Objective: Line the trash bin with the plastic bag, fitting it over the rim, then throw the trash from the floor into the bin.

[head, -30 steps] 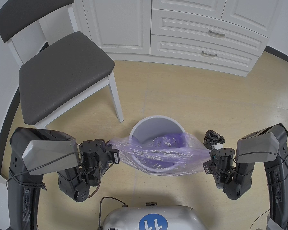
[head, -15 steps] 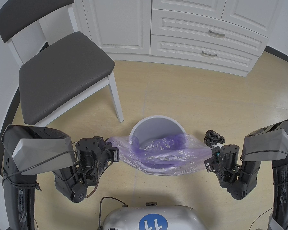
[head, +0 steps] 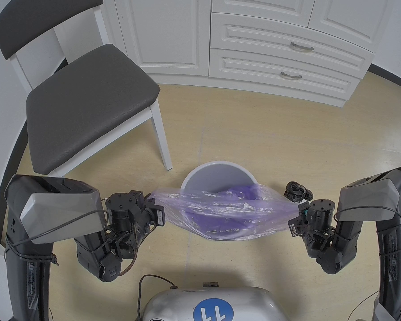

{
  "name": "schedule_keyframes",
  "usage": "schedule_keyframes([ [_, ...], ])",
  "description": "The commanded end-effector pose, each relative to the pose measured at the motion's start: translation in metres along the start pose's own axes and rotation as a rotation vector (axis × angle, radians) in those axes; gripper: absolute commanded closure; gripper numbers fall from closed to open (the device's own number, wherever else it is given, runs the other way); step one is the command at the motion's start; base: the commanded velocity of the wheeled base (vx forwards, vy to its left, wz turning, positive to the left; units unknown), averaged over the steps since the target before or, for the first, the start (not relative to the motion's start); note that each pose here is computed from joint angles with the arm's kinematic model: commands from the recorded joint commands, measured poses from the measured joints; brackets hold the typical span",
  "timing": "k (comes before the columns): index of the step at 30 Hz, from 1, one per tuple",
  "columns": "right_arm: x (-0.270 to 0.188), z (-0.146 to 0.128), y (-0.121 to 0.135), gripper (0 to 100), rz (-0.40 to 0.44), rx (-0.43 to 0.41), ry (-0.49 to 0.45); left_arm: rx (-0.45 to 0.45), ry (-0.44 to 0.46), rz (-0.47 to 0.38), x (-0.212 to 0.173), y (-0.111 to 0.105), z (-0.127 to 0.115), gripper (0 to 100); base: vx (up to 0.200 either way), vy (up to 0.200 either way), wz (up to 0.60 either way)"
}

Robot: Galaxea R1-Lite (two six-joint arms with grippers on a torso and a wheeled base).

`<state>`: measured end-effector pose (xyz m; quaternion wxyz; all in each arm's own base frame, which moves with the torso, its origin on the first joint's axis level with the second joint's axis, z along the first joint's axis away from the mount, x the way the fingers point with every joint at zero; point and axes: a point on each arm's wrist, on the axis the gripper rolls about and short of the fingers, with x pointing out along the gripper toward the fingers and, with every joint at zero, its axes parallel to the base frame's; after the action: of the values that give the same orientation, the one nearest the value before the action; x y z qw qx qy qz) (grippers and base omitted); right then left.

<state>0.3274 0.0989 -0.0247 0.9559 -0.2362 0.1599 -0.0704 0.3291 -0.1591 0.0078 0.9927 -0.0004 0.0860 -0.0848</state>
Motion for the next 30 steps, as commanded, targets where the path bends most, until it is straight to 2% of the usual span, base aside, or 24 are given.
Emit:
schedule_keyframes([
  [1,0.006,-0.007,0.004,100,-0.002,-0.001,0.005,0.004,0.015,0.004,0.004,0.000,-0.007,100,0.000,0.000,0.00],
  [8,0.013,-0.010,0.003,100,-0.013,0.005,0.009,0.004,0.019,0.019,0.009,0.005,-0.012,100,0.000,0.000,0.00],
  [15,0.011,-0.008,0.001,100,0.011,0.009,-0.003,0.007,0.028,0.018,0.009,0.004,-0.015,100,0.000,0.000,0.00],
  [23,-0.002,-0.002,0.001,100,0.070,0.028,-0.024,0.012,0.036,-0.008,0.002,-0.004,-0.015,100,0.000,0.000,0.00],
  [30,-0.001,-0.003,0.001,100,0.068,0.029,-0.021,0.015,0.040,-0.017,0.003,-0.008,-0.018,100,0.000,0.000,0.00],
])
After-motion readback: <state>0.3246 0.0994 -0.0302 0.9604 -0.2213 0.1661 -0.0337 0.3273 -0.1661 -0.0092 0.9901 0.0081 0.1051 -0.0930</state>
